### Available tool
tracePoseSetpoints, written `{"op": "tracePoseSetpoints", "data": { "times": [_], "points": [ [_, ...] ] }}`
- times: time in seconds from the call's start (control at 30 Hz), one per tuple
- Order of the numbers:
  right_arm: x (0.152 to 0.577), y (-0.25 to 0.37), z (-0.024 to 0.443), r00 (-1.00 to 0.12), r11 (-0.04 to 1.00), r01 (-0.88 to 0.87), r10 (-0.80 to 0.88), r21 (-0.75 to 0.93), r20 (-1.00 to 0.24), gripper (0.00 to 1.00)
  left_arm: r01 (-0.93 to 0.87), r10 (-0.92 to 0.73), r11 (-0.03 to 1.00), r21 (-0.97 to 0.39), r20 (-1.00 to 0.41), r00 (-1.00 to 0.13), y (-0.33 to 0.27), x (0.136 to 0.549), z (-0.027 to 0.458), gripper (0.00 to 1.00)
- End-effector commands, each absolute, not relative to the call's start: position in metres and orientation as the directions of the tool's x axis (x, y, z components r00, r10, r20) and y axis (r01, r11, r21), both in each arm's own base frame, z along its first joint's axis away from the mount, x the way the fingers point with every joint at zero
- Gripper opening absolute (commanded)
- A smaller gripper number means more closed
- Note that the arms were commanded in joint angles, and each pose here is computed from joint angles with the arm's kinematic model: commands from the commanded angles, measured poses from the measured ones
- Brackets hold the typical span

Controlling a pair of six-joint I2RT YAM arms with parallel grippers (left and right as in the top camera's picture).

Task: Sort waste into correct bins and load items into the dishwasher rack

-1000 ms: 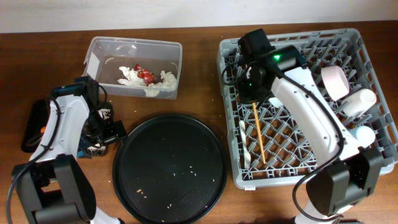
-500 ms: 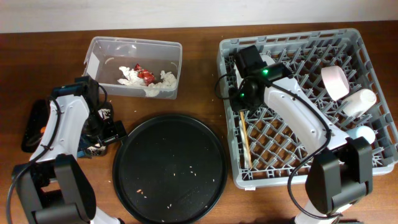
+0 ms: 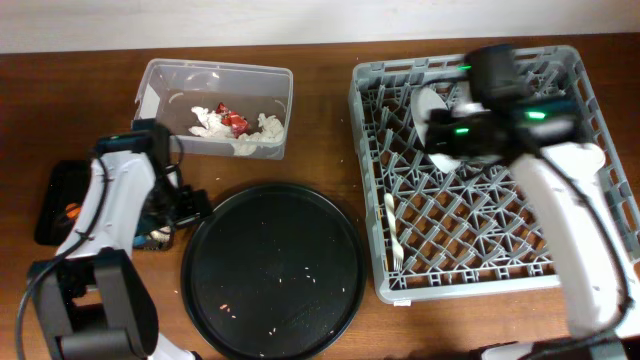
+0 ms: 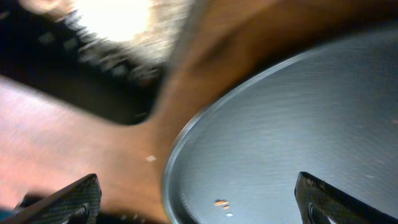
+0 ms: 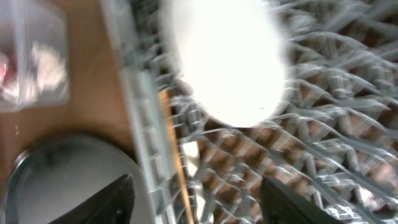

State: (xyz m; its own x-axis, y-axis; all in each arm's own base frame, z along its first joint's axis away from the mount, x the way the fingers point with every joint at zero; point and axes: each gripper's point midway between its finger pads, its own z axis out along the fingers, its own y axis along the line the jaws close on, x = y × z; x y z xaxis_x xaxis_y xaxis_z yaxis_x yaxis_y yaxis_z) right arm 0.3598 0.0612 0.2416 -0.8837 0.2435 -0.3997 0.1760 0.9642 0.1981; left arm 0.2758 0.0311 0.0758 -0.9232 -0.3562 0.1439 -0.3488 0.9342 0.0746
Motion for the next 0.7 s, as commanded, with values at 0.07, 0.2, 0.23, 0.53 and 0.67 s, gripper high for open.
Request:
{"op": "tracePoseSetpoints", "data": {
  "times": [0.07, 0.2, 0.23, 0.53, 0.67],
  "points": [
    [0.342, 0.01, 0.243, -0.914, 0.972, 0.118, 0.185, 0.202, -0.361, 0.81, 0.038, 0.044, 0.997, -0.07, 0.093, -0.995, -0.057, 0.289, 0.079, 0.99],
    [0.329, 0.0, 0.239, -0.937, 0.967, 0.034, 0.118, 0.251, -0.329, 0.92, 0.122, 0.135, 0.986, -0.116, 0.11, -0.985, -0.081, 0.279, 0.091, 0.99],
    [0.326, -0.004, 0.236, -0.94, 0.966, 0.051, 0.133, 0.254, -0.313, 0.94, 0.104, 0.117, 0.985, -0.136, 0.091, -0.989, -0.08, 0.283, 0.096, 0.99],
    [0.266, -0.006, 0.195, -0.883, 0.965, 0.081, 0.186, 0.249, -0.431, 0.98, -0.002, -0.061, 0.985, -0.171, -0.34, -0.938, -0.03, 0.271, 0.201, 0.99],
    [0.229, 0.002, 0.207, -0.782, 0.968, 0.06, 0.196, 0.242, -0.592, 0.98, 0.009, -0.065, 0.993, -0.116, -0.615, -0.786, -0.018, 0.232, 0.238, 0.99]
  ]
}}
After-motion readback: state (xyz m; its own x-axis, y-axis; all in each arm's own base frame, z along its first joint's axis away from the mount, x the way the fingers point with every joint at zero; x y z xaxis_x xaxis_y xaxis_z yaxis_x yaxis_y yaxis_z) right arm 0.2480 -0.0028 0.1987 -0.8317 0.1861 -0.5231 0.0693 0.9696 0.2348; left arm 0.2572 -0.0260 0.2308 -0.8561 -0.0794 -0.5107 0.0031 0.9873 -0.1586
